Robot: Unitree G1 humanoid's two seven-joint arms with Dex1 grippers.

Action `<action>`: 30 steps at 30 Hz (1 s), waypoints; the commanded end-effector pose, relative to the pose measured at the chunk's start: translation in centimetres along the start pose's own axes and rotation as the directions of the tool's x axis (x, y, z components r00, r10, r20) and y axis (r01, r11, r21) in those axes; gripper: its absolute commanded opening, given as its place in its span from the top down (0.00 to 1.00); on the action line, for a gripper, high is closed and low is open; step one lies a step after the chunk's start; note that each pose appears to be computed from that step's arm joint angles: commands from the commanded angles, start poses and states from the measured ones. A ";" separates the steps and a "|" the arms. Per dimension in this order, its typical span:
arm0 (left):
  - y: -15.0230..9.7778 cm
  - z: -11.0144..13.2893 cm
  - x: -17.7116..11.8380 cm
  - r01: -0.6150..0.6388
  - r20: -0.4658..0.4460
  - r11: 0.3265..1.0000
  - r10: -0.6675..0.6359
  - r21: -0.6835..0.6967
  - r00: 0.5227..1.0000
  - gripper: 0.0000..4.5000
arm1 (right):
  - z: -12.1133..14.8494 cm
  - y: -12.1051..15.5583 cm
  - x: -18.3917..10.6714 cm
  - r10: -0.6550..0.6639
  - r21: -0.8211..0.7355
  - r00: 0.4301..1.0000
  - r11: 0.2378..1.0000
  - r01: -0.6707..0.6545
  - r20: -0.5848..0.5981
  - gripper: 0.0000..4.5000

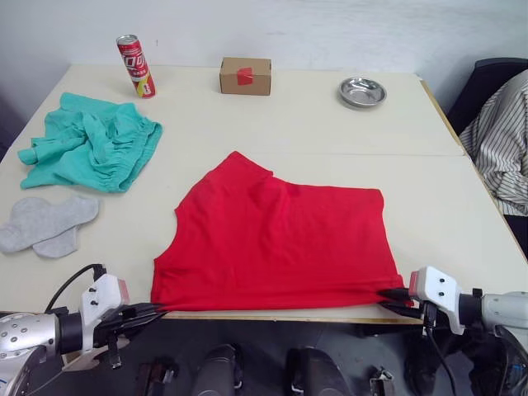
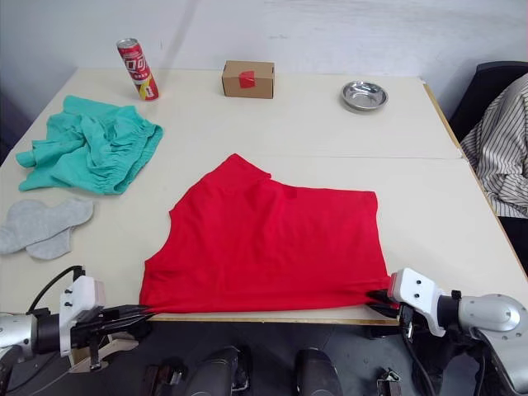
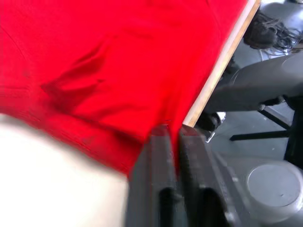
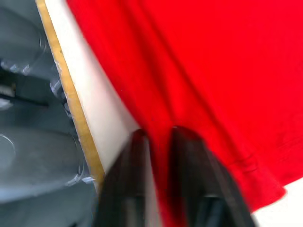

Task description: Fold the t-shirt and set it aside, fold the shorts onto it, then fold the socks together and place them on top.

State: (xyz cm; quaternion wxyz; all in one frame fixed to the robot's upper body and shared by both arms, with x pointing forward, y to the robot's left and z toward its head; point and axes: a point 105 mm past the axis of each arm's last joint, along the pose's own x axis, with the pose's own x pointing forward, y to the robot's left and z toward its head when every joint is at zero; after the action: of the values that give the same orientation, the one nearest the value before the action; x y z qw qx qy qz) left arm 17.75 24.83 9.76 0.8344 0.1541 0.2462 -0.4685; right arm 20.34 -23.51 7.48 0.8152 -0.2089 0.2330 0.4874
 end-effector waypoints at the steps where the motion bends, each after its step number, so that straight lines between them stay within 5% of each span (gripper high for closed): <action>1: 1.4 2.2 -2.8 -0.007 0.032 0.998 0.009 -0.063 0.999 0.62 | 0.8 -0.8 -2.3 0.061 0.076 0.998 0.995 -0.058 -0.028 0.49; 7: 5.1 6.0 -3.6 0.008 0.142 0.991 0.011 -0.137 0.990 0.18 | 3.8 -7.7 -4.0 -0.081 0.053 0.995 0.996 0.077 0.062 0.01; 10: 8.2 9.1 -2.3 -0.035 0.249 0.991 0.066 -0.130 0.966 0.01 | 6.2 -13.4 -3.6 -0.259 -0.002 0.954 0.965 0.262 0.154 0.00; 14: 12.4 11.8 0.2 -0.124 0.311 0.984 0.158 -0.124 0.937 0.01 | 9.6 -18.5 -2.5 -0.408 0.000 0.879 0.907 0.421 0.247 0.00; 18: 16.3 14.3 2.6 -0.187 0.346 0.966 0.239 -0.177 0.907 0.01 | 10.1 -21.0 -1.1 -0.473 0.073 0.852 0.880 0.469 0.225 0.00; 22: 19.3 15.0 5.8 -0.250 0.275 0.942 0.308 -0.226 0.911 0.01 | 10.0 -22.0 0.9 -0.484 0.165 0.858 0.873 0.460 0.169 0.00; 30: 21.1 14.5 10.3 -0.348 0.165 0.907 0.391 -0.239 0.906 0.01 | 10.2 -23.1 2.6 -0.543 0.236 0.837 0.824 0.515 0.069 0.00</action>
State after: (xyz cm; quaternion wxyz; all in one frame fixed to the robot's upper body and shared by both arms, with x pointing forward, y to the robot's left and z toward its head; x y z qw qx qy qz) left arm 43.72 21.28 16.39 0.9365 0.0367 0.1755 -0.3013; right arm 43.32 -26.16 15.85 0.9457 -0.1427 0.1671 0.2394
